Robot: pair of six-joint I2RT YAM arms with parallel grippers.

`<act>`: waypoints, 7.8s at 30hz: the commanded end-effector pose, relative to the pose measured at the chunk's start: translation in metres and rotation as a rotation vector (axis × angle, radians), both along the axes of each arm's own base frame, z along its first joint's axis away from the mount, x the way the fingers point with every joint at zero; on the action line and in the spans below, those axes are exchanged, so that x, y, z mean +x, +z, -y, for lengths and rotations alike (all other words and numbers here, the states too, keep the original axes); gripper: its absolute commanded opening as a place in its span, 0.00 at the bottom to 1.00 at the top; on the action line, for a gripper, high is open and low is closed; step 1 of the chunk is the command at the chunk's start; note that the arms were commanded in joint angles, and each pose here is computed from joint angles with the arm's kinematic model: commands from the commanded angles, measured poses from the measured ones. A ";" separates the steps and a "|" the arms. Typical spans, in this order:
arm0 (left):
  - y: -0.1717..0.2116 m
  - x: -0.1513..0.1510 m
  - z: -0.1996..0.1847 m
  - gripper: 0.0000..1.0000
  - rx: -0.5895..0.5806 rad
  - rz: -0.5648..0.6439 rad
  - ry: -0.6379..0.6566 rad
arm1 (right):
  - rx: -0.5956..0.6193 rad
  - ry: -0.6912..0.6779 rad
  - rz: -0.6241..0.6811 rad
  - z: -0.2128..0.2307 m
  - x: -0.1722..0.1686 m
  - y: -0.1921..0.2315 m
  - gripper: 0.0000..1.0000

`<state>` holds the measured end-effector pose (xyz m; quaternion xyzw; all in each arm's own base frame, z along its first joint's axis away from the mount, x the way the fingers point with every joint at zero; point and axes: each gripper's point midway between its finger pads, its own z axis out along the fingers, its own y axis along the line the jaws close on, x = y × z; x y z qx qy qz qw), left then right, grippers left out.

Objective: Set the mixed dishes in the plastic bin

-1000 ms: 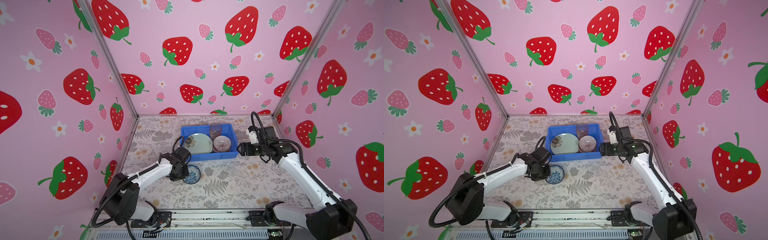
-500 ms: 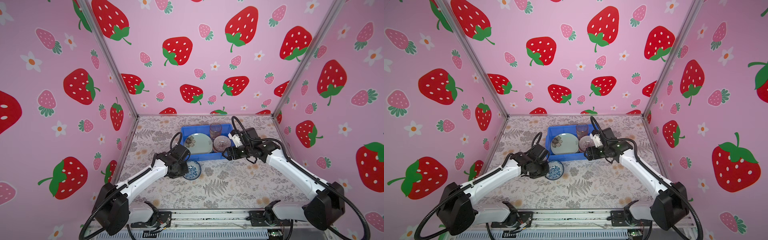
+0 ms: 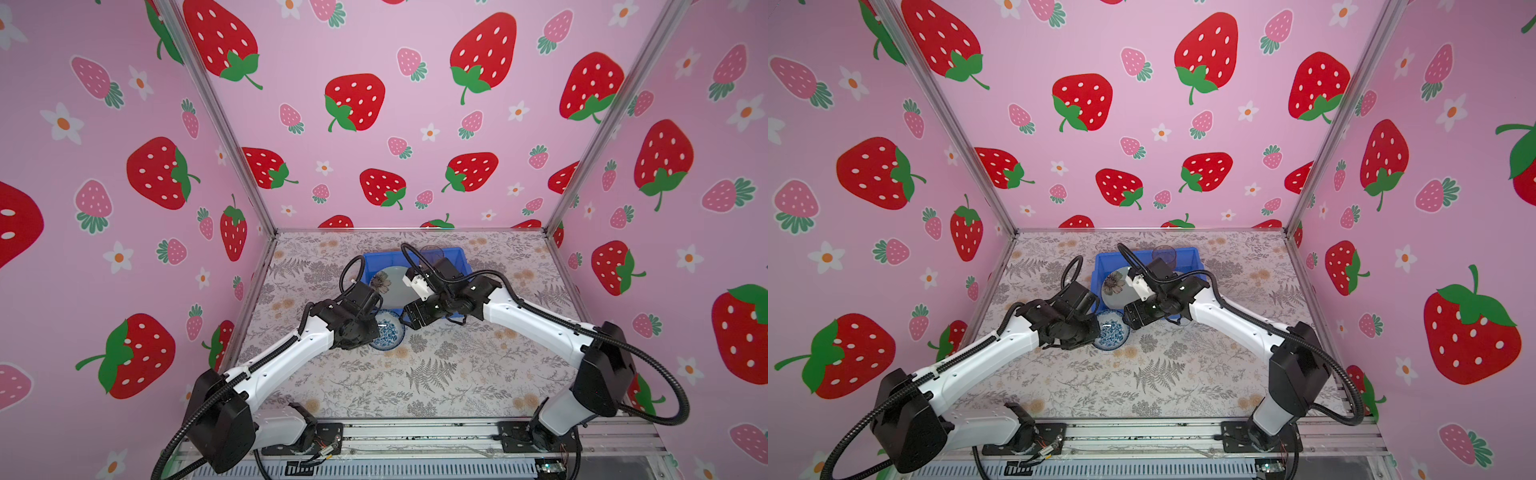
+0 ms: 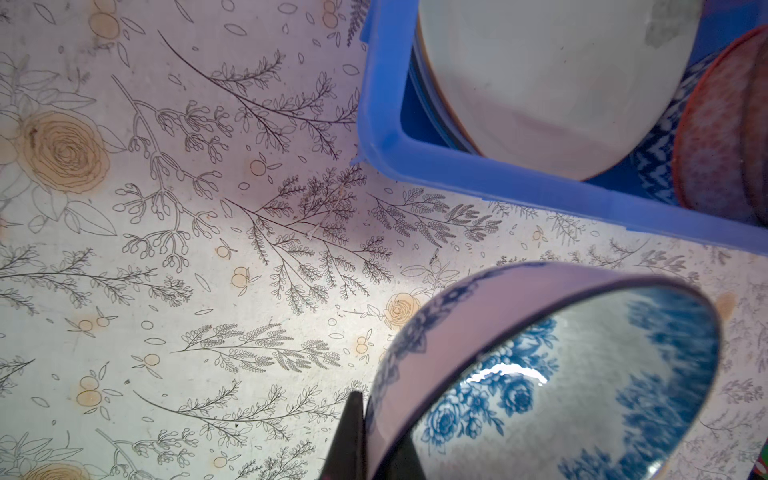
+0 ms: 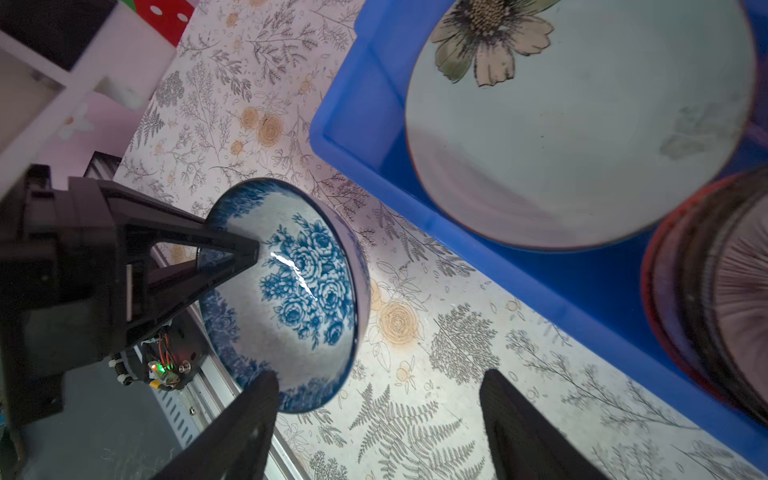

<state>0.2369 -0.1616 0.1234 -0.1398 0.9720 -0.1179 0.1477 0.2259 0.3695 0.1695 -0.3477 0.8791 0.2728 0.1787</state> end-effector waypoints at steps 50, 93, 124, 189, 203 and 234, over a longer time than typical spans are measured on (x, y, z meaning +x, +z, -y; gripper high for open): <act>0.052 0.013 -0.037 0.71 -0.023 0.137 0.070 | -0.128 -0.114 0.091 0.034 0.045 0.012 0.00; 0.049 -0.003 -0.083 0.89 -0.033 0.125 0.171 | -0.267 -0.408 0.078 0.146 0.175 -0.013 0.00; 0.045 -0.027 -0.099 0.89 -0.021 0.121 0.229 | -0.295 -0.412 0.085 0.150 0.177 -0.029 0.45; 0.076 0.116 -0.143 0.99 0.469 0.944 0.024 | -0.190 -0.886 0.581 0.318 0.113 0.083 0.99; 0.010 0.134 -0.162 0.99 0.634 0.898 0.023 | 0.091 -1.107 0.934 0.344 0.099 0.085 0.99; -0.038 0.164 -0.180 0.99 0.425 0.813 0.004 | -0.142 -0.906 1.113 0.339 0.142 -0.030 0.99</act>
